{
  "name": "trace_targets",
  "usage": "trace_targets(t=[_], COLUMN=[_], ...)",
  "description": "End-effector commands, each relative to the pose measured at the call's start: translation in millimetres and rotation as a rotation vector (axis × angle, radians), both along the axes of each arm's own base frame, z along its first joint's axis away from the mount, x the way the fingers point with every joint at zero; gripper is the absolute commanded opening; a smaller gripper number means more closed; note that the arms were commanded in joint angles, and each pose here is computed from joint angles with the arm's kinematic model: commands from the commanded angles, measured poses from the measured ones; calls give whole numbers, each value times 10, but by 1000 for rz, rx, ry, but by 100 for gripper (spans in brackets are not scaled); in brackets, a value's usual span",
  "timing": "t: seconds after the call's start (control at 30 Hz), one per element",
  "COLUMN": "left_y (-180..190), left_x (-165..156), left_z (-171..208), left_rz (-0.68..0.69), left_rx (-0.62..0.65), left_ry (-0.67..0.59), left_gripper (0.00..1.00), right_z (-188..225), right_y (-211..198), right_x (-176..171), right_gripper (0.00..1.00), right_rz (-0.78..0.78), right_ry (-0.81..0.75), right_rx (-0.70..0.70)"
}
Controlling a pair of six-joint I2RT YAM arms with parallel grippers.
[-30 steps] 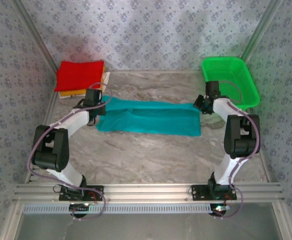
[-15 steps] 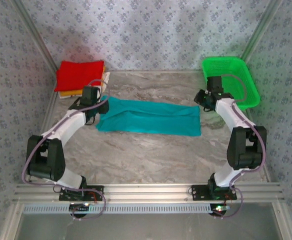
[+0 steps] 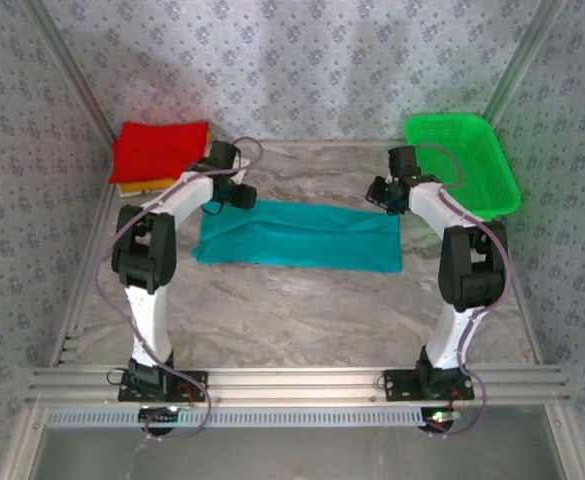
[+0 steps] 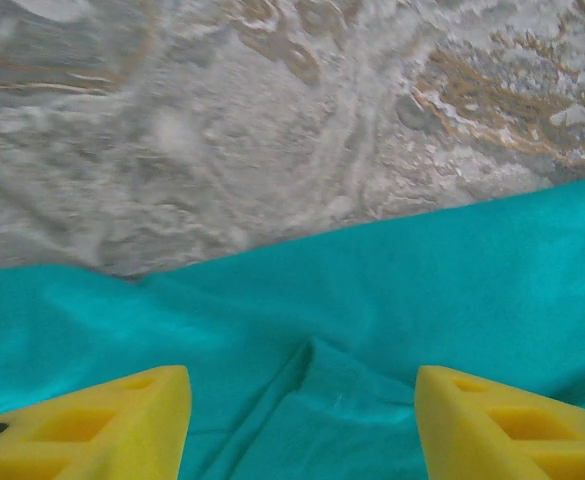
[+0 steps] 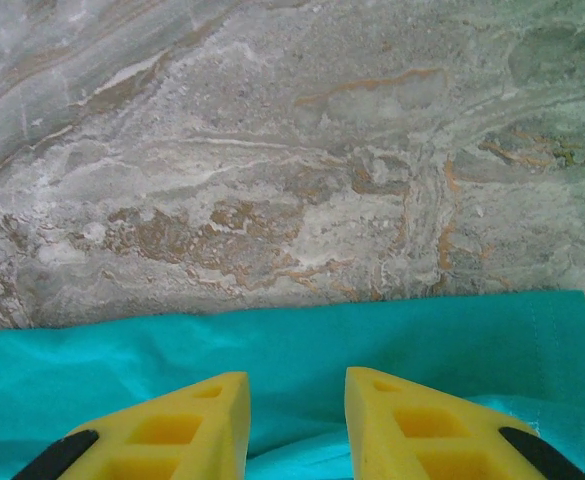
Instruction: Fold and stack the t-shirts
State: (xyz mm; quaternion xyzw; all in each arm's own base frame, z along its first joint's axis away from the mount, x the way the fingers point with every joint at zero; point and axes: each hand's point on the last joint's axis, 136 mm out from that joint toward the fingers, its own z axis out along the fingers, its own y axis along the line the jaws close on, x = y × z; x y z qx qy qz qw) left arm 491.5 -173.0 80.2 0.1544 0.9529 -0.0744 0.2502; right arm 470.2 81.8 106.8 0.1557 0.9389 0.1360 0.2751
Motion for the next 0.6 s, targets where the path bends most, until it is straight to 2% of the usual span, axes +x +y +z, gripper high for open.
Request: trace_targets(t=[0.0,0.13,0.23,0.37,0.4,0.57], left_y=[-66,-65,-49,-55,-46,8], left_x=[-69,-44,0,19,27,-23], left_z=[-98,-251,-293,-197,-143,158], left_rz=[-50,-55,-49,-34,-28,18], left_rx=[-2,4,18,8,8,31], left_ry=[63,64,60,40,27,-26], left_gripper=[60,53,38,11,2,0], right_z=[27,3,-10,13,16,50], right_y=[-50,-58,-53,-52,-50,-66], right_x=[-93,-124,-129,-126,-124,-128], right_gripper=[33,33,33,33,33,33], right_rz=[1,1,1,-1,-1,-5], right_ry=[0,6,9,4,2,-1], right_rx=[-15,-14,-11,-10,-10,-15])
